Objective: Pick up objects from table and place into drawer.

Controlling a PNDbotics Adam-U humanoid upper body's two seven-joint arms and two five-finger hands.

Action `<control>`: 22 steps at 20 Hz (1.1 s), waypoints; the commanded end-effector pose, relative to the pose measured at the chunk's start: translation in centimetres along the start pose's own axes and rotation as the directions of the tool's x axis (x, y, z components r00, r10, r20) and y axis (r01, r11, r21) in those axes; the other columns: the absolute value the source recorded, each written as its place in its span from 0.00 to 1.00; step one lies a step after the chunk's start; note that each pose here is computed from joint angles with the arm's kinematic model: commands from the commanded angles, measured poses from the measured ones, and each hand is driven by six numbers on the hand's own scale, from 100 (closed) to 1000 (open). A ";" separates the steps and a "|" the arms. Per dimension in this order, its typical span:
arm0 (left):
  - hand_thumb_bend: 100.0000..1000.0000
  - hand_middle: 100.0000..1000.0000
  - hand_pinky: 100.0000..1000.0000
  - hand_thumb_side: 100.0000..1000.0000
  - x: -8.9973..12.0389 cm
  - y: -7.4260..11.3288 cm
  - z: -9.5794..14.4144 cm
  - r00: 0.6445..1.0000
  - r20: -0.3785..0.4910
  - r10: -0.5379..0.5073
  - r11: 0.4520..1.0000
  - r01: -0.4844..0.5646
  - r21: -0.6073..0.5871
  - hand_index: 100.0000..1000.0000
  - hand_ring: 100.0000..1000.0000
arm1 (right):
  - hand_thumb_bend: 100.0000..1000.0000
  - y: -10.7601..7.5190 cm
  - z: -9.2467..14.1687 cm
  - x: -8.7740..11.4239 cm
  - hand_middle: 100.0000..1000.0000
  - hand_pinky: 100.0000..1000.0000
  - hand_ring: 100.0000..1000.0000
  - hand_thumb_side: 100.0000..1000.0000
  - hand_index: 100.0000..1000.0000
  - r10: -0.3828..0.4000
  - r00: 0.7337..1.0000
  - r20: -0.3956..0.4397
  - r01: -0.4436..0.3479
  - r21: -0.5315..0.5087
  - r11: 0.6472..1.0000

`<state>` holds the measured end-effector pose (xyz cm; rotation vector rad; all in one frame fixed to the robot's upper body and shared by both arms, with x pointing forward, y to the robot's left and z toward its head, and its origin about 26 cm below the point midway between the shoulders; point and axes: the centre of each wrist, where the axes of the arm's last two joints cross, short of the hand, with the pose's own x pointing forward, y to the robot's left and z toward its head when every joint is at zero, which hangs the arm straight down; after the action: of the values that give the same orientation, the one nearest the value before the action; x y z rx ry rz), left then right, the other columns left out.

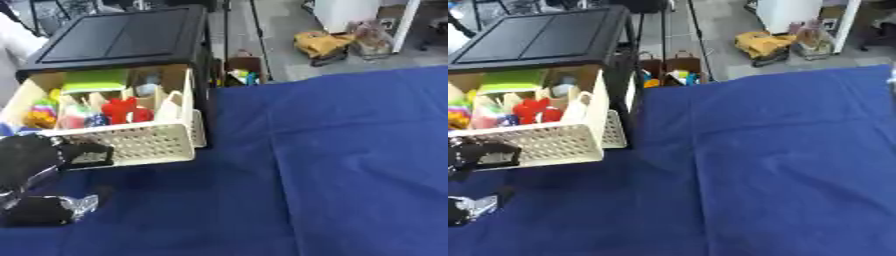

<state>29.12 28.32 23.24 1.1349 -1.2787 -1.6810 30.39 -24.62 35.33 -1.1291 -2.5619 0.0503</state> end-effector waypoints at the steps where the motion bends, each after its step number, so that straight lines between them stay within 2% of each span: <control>1: 0.33 0.73 0.16 1.00 -1.4 0.3 0.3 0.999 -0.049 -0.010 1.000 0.009 -0.018 0.94 0.37 | 0.08 -0.6 -0.6 0.5 0.47 0.45 0.60 0.66 0.67 -0.001 1.000 0.024 0.002 -0.030 1.000; 7: 0.33 0.73 0.15 1.00 -1.9 0.1 0.0 0.999 -0.046 0.023 1.000 -0.024 -0.014 0.94 0.37 | 0.07 -0.6 -0.6 0.5 0.47 0.45 0.59 0.65 0.67 -0.001 1.000 0.017 0.002 -0.035 0.999; 16: 0.31 0.70 0.11 1.00 -1.8 0.6 -0.3 0.996 0.021 0.090 0.996 -0.090 0.009 0.95 0.35 | 0.07 -0.7 -0.5 0.4 0.47 0.45 0.59 0.65 0.67 0.002 1.000 0.003 -0.002 -0.045 0.999; 19: 0.27 0.69 0.10 1.00 -1.9 0.7 -0.4 0.991 0.034 0.128 0.992 -0.128 0.006 0.95 0.34 | 0.07 -0.7 -0.5 0.3 0.47 0.45 0.59 0.65 0.67 0.002 1.000 -0.001 -0.002 -0.049 0.999; 21: 0.22 0.68 0.09 1.00 -1.9 0.8 -0.5 0.987 0.040 0.155 0.988 -0.155 0.002 0.95 0.33 | 0.07 -0.7 -0.5 0.3 0.47 0.45 0.59 0.65 0.67 0.002 1.000 -0.003 -0.002 -0.051 0.999; 22: 0.16 0.68 0.09 1.00 -2.0 0.9 -0.6 0.985 0.042 0.170 0.985 -0.170 -0.002 0.95 0.33 | 0.07 -0.6 -0.5 0.3 0.47 0.45 0.59 0.65 0.67 0.001 1.000 -0.004 -0.001 -0.051 0.999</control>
<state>30.32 29.23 23.73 0.9498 -1.3814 -1.5858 30.41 -24.75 35.31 -1.1343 -2.5474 0.0043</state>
